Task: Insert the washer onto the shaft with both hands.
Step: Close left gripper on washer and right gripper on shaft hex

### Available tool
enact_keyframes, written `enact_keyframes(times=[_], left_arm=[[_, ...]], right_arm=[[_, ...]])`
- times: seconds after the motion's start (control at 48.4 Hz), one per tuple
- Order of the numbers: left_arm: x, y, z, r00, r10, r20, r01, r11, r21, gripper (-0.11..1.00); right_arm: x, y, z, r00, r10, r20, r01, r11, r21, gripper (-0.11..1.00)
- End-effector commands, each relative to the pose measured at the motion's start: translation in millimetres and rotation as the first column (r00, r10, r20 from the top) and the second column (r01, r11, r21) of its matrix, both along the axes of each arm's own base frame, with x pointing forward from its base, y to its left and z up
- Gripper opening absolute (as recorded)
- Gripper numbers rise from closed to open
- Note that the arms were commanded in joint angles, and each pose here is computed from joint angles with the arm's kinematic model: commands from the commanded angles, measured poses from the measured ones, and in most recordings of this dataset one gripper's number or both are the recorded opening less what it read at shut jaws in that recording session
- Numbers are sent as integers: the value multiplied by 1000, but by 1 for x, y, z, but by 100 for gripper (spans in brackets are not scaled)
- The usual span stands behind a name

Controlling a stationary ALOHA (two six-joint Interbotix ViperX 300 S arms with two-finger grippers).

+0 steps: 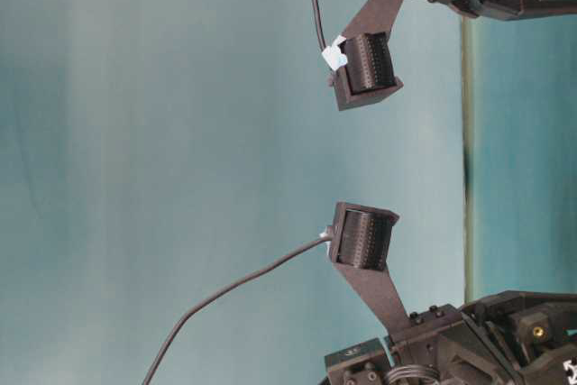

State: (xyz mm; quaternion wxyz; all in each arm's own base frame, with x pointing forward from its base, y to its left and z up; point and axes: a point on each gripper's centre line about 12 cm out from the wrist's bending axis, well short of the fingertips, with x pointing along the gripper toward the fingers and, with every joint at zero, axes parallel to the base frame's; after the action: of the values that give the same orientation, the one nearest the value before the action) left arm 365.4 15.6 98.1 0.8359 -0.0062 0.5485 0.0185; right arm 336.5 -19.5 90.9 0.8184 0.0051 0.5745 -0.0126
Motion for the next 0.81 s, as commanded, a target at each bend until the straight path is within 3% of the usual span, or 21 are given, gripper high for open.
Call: enact_keyframes(times=[0.0, 0.558, 0.786], left_arm=[[2, 1, 3, 1000, -3, 11, 3, 1000, 4, 37], [3, 1, 6, 1000, 6, 17, -6, 1000, -1, 37], [6, 1, 33, 990, 6, 139, -6, 1000, 2, 37]], right_arm=[[-3, -4, -4, 1000, -1, -20, 1, 1000, -4, -1], [-2, -4, -2, 1000, -3, -16, 3, 1000, -4, -1], [2, -4, 15, 998, -4, 64, 5, 1000, -8, -1]])
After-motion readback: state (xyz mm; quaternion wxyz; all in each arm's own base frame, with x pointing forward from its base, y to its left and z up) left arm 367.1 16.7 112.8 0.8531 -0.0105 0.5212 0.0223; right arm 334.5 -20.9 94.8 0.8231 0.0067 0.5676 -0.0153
